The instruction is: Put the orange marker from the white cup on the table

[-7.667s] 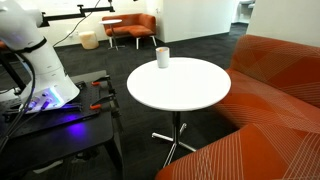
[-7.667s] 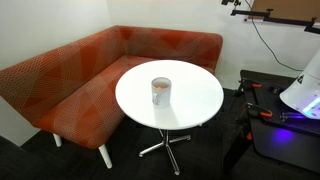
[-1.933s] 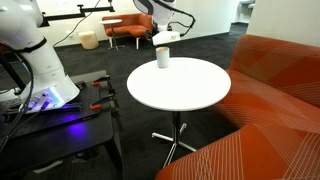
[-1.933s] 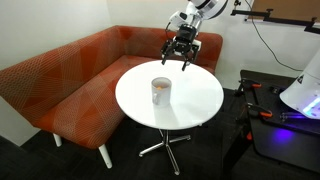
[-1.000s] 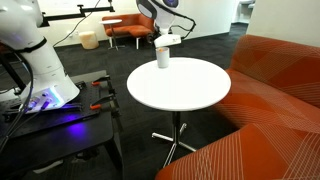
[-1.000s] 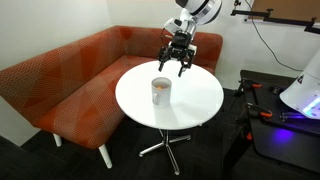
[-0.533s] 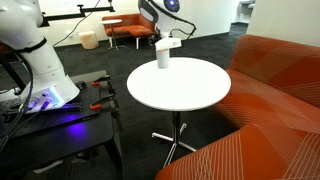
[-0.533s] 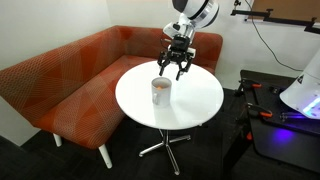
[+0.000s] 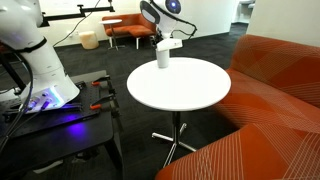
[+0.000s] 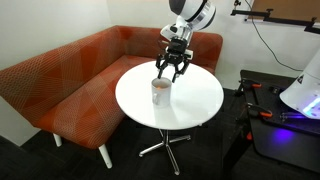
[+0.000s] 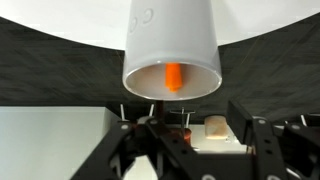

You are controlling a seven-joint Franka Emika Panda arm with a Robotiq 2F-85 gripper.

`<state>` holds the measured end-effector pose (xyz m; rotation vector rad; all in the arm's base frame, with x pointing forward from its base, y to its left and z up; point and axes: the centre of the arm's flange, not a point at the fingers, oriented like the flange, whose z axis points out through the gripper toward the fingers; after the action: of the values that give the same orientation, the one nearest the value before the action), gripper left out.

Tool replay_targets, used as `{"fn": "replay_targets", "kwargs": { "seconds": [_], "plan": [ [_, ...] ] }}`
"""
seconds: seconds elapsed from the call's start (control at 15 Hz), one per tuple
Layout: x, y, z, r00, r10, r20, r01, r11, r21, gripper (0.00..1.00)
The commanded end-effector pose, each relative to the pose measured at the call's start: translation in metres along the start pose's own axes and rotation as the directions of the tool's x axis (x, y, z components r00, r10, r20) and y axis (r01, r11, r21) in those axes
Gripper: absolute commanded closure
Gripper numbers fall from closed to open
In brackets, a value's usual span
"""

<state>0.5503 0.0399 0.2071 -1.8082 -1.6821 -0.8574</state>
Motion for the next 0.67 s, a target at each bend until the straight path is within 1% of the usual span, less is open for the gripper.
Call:
{"fn": "replay_targets", "kwargs": {
  "seconds": [0.0, 0.27, 0.4, 0.53, 0.6],
  "plan": [
    [0.001, 0.013, 0.005, 0.999, -0.033, 0.021, 0.034, 0.999, -0.02, 0.37],
    [-0.003, 0.019, 0.008, 0.999, -0.031, 0.032, 0.031, 0.999, -0.02, 0.42],
    [-0.007, 0.021, 0.01, 0.999, -0.025, 0.04, 0.026, 0.999, -0.019, 0.4],
    [-0.011, 0.022, 0.013, 0.999, -0.023, 0.046, 0.023, 1.0, -0.019, 0.44],
    [-0.013, 0.023, 0.014, 0.999, -0.022, 0.047, 0.023, 1.0, -0.018, 0.43]
  ]
}}
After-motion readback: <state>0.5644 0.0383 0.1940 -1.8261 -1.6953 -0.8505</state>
